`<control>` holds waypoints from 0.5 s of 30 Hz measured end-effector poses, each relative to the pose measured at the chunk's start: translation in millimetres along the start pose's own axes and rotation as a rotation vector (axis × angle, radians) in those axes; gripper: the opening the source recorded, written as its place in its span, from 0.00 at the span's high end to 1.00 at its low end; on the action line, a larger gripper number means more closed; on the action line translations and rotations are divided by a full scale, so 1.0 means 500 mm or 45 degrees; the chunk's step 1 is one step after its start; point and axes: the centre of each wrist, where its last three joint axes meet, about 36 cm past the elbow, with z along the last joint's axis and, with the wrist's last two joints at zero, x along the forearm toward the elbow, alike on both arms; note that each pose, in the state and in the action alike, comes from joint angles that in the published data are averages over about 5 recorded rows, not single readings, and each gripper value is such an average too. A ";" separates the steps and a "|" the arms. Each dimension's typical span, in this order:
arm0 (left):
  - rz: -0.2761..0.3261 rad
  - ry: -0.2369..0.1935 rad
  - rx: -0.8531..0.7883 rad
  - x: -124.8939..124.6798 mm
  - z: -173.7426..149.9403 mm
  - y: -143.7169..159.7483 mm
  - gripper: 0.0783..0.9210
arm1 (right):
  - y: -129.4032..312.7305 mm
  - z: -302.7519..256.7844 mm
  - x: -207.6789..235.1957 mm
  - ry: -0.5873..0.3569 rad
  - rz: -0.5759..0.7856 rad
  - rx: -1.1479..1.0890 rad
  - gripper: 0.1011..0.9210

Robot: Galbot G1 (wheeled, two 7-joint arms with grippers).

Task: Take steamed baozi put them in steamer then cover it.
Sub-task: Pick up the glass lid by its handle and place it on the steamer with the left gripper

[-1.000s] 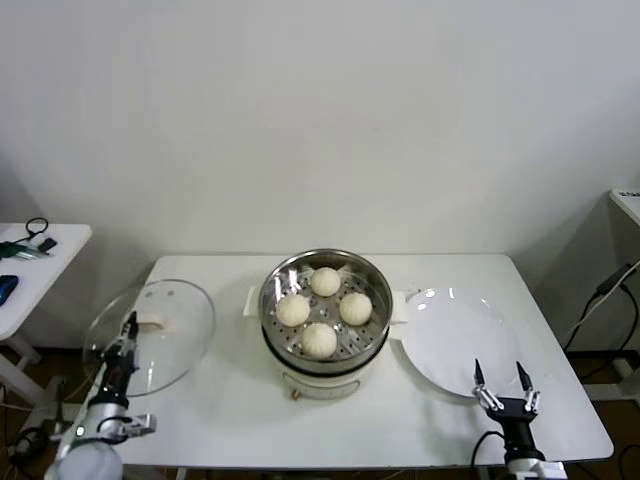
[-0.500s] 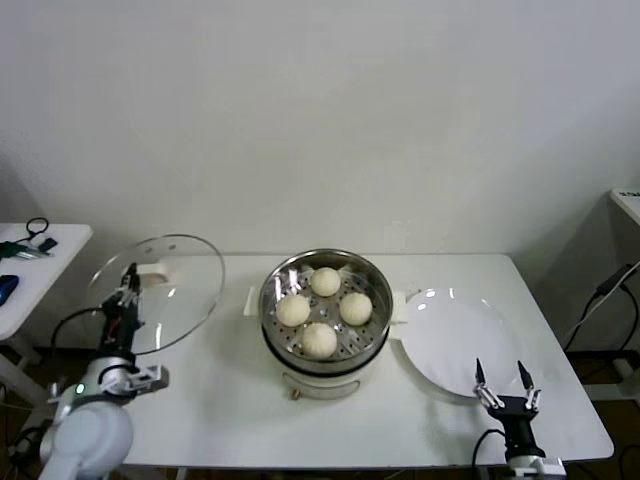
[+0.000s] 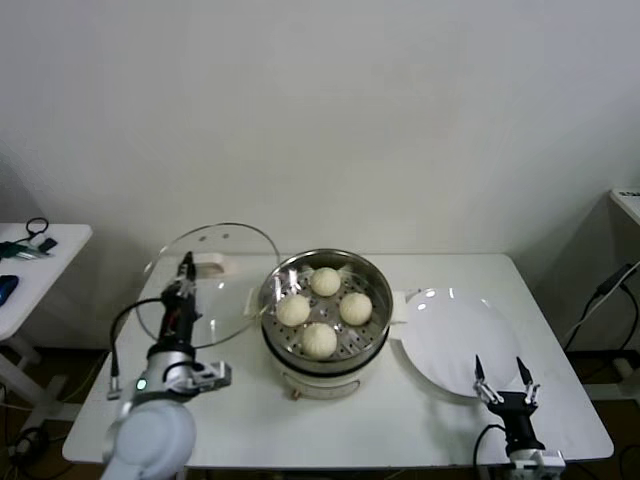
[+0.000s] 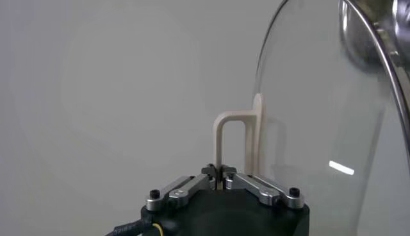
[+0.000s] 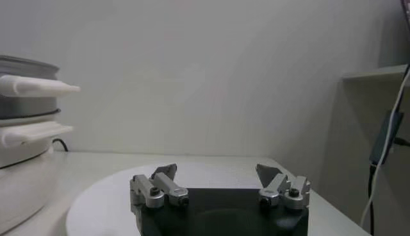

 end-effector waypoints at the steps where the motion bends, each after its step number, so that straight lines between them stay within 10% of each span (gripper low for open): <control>1: 0.003 -0.009 0.007 0.003 -0.014 -0.001 0.93 | 0.000 0.000 -0.001 0.000 0.000 0.000 0.12; 15: 0.118 -0.078 0.057 0.018 -0.201 -0.033 0.93 | 0.001 0.006 -0.010 0.000 -0.008 -0.001 0.12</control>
